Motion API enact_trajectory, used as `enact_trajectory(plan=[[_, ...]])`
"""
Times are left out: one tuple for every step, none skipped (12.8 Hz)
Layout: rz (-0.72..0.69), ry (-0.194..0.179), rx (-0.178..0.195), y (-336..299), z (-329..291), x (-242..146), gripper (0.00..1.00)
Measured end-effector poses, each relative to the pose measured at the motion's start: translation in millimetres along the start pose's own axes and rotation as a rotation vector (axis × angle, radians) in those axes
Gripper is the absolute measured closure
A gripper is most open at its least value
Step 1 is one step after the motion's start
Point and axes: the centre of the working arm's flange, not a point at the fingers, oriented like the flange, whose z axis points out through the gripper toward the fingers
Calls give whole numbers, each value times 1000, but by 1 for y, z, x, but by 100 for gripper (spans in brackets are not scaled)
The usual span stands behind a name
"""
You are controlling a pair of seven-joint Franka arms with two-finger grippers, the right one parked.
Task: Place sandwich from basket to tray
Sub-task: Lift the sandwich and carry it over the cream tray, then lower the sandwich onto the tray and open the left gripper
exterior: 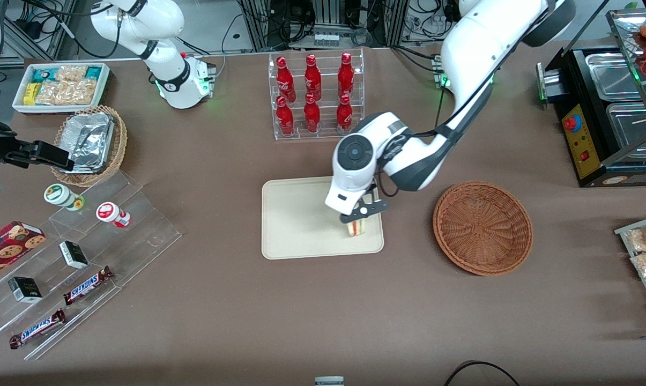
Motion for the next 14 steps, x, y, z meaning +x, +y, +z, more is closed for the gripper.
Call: enact_trajectory(plan=[[-1,-2,-14,10,4,-5,85],[0,0,-25,19,9,-10,85],[1,9,-38,26,14,-15,85],[1,17,-40,30,20,-19,85],[0,19,-37,33,25,-21,85],[0,19,-34,33,30,-22,85],[0,17,-32,33,33,-21,85],[-2,16,-30,33,34,-20,85],[-2,15,-30,33,35,-20,85],[1,17,-29,34,36,-21,85],[6,24,-28,35,37,-21,85],[9,32,-25,36,38,-22,85],[8,38,-21,37,41,-22,85],[6,39,-18,37,44,-22,85]])
